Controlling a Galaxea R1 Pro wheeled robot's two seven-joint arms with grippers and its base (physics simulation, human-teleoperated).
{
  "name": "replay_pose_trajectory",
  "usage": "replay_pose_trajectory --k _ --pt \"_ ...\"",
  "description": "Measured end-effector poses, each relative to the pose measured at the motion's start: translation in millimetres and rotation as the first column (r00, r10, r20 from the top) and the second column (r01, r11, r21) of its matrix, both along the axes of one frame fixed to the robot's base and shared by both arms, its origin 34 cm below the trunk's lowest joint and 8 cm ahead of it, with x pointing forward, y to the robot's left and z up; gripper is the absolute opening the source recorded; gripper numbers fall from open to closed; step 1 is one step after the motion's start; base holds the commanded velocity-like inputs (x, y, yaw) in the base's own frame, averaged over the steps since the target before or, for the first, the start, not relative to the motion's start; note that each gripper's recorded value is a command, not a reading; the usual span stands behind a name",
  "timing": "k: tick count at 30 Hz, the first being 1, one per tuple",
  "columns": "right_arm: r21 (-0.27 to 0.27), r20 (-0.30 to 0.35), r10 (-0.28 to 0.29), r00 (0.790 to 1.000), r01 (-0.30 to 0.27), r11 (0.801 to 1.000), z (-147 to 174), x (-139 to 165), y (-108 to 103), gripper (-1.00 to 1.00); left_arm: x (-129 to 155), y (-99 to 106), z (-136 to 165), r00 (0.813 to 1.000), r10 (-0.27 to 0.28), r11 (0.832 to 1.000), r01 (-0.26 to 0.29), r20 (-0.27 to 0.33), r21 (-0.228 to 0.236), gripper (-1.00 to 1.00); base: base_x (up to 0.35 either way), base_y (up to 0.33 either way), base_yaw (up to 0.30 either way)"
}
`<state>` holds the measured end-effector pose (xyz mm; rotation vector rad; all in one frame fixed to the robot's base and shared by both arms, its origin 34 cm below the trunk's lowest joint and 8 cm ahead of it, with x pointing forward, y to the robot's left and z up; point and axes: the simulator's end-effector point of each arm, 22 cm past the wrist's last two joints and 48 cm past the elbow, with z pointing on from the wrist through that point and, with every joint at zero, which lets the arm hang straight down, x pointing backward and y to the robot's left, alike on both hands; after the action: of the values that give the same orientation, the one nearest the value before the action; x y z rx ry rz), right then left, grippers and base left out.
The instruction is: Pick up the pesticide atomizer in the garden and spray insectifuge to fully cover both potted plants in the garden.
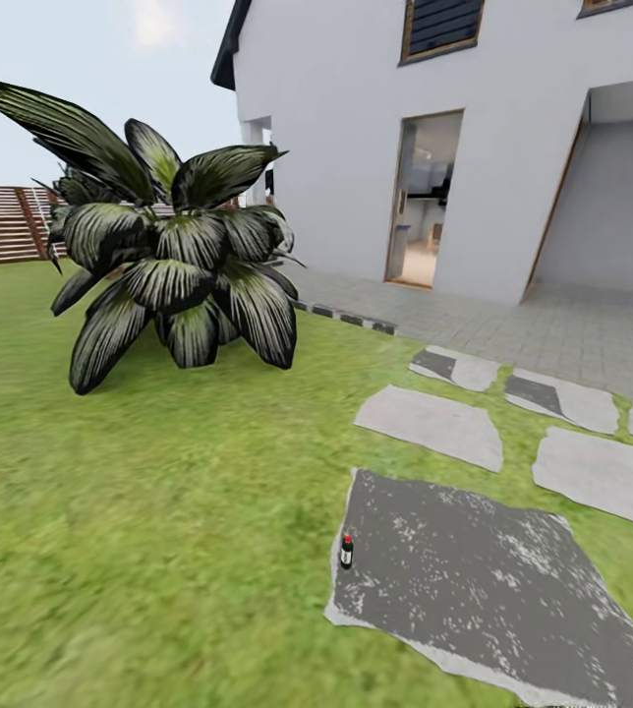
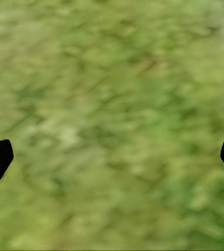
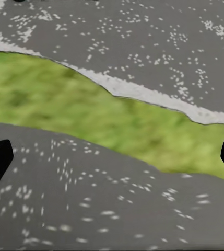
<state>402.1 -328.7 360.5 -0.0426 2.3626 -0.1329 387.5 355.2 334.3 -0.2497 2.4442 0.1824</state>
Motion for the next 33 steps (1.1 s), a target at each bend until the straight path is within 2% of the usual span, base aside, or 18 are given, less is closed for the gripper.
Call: replay_pose_trajectory --k 19,33 --pt "0.000 -0.002 0.000 1.000 0.000 1.000 -0.4 -0.6 0.0 1.00 0.1 0.0 0.1 1.000 0.000 1.000 0.000 0.000 0.000 1.00 0.146 0.335 -0.276" --pt "0.000 -0.001 0.003 1.000 -0.003 1.000 -0.3 -0.3 0.8 1.00 -0.1 0.2 0.0 1.000 0.001 1.000 -0.001 0.000 0.000 1.00 0.160 0.327 -0.032"
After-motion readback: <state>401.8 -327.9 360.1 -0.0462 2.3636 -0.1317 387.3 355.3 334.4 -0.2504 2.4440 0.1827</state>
